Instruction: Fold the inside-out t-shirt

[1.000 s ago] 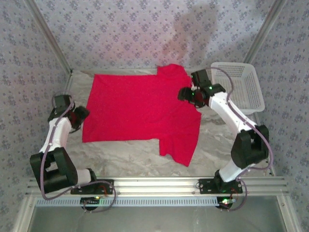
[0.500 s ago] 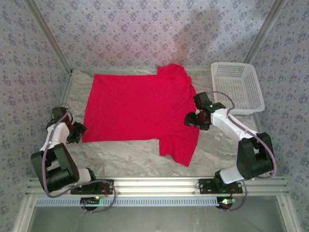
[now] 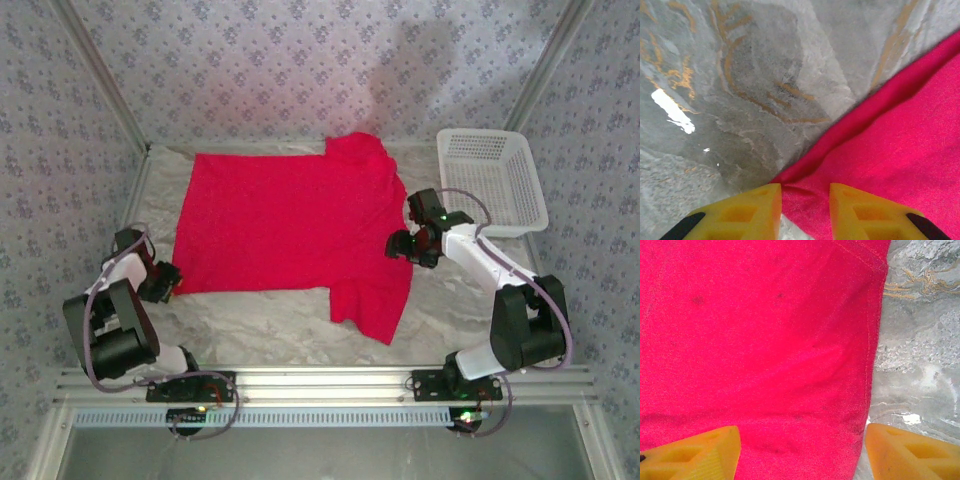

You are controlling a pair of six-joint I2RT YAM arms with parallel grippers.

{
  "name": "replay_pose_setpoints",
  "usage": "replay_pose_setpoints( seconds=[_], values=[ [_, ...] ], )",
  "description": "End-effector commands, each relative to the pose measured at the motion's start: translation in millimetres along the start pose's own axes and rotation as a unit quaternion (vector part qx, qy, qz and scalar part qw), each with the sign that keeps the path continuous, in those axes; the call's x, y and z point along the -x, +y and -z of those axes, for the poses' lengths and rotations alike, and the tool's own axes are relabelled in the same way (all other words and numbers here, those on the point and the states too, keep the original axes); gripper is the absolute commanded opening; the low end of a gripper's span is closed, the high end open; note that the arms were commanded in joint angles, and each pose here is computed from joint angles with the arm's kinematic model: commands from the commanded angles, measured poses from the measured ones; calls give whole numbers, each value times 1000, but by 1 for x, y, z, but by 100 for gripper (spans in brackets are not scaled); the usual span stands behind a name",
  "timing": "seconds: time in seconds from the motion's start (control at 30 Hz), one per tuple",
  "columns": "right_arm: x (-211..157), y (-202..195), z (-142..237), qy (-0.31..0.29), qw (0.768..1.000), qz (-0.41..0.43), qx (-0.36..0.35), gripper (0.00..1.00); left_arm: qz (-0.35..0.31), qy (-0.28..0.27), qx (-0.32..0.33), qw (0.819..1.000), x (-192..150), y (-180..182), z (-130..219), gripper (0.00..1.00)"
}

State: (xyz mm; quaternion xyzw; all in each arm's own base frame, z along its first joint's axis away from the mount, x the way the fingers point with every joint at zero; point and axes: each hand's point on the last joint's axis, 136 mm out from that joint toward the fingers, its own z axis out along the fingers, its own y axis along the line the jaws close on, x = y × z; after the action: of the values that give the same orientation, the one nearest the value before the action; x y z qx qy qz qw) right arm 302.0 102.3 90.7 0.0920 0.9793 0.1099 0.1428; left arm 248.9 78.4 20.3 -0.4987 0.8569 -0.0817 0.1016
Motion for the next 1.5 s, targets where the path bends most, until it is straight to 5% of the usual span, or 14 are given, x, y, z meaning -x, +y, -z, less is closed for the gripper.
replay_pose_setpoints(
  seconds=[0.0, 0.2, 0.5, 1.2, 1.47],
  values=[
    [-4, -3, 1, 16, 1000, 4, -3, 69, 6, 3, -1, 1000, 0, -2, -9, 28],
    [-49, -7, 4, 89, 996, -9, -5, 65, 1, 3, 1, 1000, 6, -7, -7, 0],
    [-149, 0, 13, 151, 989, -1, 9, 41, -11, -47, -39, 998, 9, -27, 28, 0],
    [-207, -3, -36, 169, 983, 64, -41, 44, -17, -56, -79, 995, 9, -44, 48, 0],
    [-200, -3, -21, 167, 980, 84, -67, 3, -19, -62, -77, 995, 6, -41, 60, 0]
  ],
)
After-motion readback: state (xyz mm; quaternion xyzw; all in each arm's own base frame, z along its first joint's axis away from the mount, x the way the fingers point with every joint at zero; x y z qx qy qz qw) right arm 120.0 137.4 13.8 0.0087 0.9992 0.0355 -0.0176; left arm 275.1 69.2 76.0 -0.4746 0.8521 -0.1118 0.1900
